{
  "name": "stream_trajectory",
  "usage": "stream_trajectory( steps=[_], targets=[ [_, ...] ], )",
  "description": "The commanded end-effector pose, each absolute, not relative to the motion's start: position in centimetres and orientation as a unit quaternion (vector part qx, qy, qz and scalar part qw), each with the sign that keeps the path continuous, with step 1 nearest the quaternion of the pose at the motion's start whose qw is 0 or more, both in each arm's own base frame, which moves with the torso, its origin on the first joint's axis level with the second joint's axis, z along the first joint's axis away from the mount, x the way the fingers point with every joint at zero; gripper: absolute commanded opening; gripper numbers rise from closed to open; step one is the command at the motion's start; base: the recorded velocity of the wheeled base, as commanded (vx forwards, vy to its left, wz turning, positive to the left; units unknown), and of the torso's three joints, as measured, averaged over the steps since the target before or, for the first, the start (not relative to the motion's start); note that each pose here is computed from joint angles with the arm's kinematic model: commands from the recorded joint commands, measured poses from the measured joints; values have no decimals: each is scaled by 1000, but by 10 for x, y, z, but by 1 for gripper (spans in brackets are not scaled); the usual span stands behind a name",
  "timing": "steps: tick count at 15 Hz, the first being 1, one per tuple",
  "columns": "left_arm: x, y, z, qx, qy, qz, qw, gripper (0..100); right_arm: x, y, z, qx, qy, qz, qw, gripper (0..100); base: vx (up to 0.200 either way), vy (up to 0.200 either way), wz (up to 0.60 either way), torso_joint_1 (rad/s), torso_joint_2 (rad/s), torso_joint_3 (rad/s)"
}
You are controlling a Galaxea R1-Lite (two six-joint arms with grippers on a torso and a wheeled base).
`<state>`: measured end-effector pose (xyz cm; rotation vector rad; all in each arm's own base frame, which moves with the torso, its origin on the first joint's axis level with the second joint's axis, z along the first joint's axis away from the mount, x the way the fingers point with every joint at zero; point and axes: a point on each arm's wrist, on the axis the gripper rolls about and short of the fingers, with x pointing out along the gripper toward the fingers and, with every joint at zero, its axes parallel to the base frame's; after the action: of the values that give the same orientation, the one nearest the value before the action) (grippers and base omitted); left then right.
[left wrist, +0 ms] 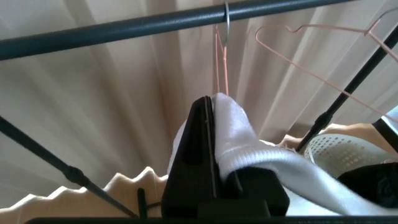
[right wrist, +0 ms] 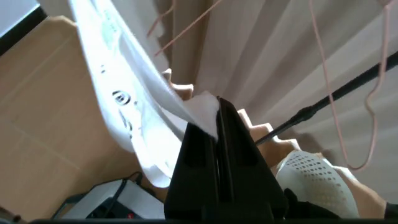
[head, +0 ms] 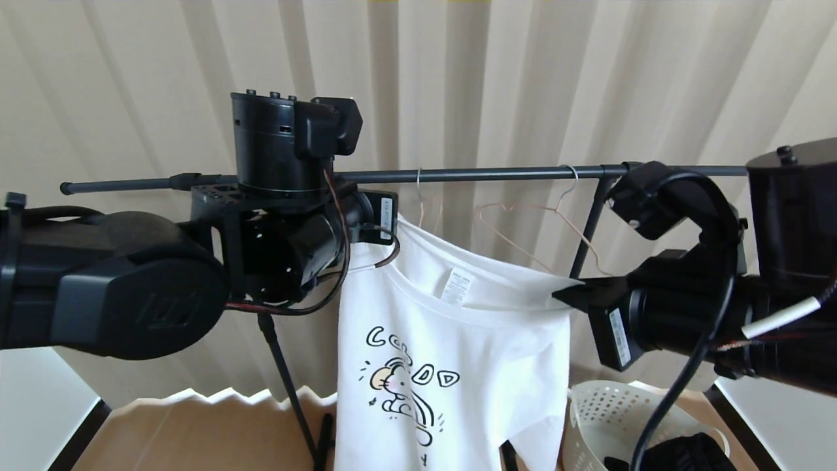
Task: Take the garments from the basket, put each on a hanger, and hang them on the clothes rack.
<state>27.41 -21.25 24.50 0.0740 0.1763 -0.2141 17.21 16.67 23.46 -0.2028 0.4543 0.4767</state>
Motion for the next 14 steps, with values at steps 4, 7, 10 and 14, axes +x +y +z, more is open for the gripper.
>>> stream_trajectory(
  steps=[4,7,10,14],
  targets=[
    [300,-238,237,35,85,-112,990,0,133,204,205,-150,235,337,899,0,0,0,0,0,0,0],
    [300,-245,240,31,77,-120,989,0,126,241,183,-130,206,379,893,0,0,0,0,0,0,0],
    [302,-252,238,29,73,-125,989,0,129,264,176,-69,187,375,905,0,0,0,0,0,0,0],
    [302,-252,240,26,69,-125,989,0,134,274,176,-32,159,355,921,0,0,0,0,0,0,0]
  ],
)
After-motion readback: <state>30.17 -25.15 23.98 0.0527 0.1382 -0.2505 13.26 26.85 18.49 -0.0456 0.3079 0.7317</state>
